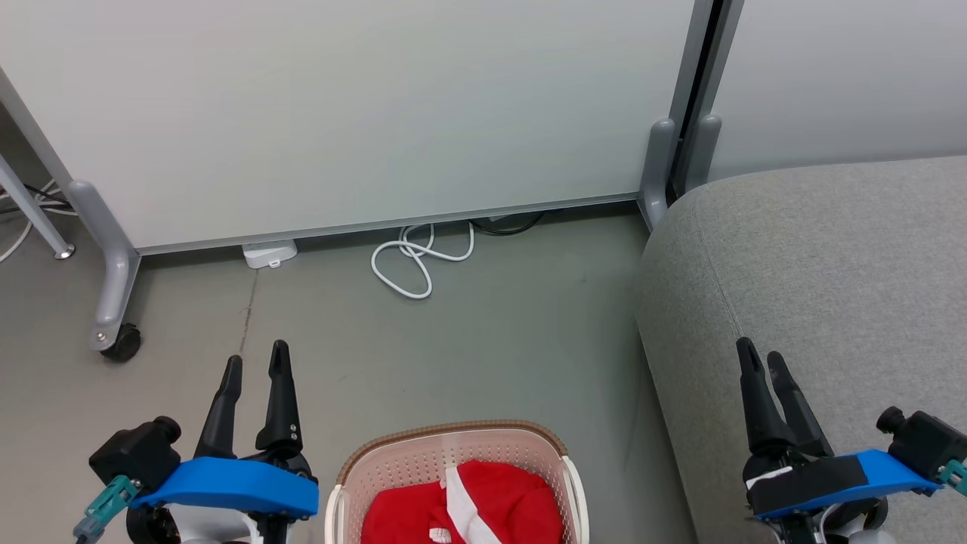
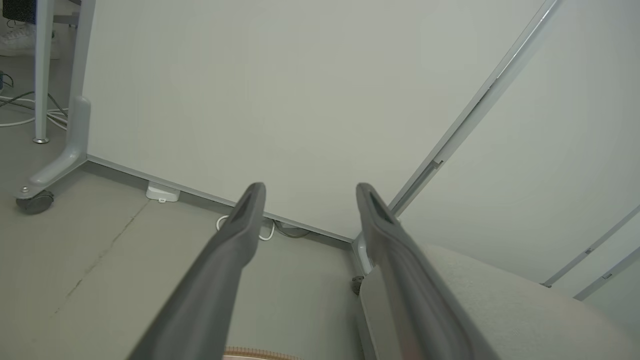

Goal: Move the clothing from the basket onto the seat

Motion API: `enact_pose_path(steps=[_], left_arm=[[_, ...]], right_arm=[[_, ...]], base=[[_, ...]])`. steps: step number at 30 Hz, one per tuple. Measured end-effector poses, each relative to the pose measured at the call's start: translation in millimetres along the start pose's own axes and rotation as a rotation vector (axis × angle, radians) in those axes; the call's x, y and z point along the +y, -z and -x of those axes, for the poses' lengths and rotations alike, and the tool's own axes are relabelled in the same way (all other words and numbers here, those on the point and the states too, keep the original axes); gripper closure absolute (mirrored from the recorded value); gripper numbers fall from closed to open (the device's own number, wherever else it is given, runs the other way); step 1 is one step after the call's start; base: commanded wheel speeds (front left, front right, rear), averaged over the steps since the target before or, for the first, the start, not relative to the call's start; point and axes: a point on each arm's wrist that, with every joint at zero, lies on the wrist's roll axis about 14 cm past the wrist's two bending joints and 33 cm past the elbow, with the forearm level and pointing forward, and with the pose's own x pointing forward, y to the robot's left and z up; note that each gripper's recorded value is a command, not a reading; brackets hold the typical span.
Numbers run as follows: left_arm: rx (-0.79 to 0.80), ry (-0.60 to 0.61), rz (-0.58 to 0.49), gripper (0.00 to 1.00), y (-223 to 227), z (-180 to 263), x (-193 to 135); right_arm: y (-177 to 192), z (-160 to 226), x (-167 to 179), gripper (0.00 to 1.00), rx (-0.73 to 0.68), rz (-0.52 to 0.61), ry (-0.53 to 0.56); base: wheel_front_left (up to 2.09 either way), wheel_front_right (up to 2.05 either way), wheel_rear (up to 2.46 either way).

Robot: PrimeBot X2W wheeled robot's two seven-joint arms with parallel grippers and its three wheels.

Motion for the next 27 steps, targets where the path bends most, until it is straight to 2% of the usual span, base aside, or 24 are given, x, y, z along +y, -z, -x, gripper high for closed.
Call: enact_pose_path(steps=[11, 27], left_arm=[[0.01, 0.015, -0.149, 0.0, 5.0, 2.2, -2.9], [-0.012, 0.058, -0.303, 0.0, 5.6, 5.1, -13.1]], right_arm=[[4.9, 0.2, 5.5, 0.0, 0.008, 0.147, -0.028], [8.5, 0.0, 11.3, 0.0, 0.004, 0.307, -0.064]], base=[[0.0, 0.0, 0.0], [0.0, 0.0, 0.0]])
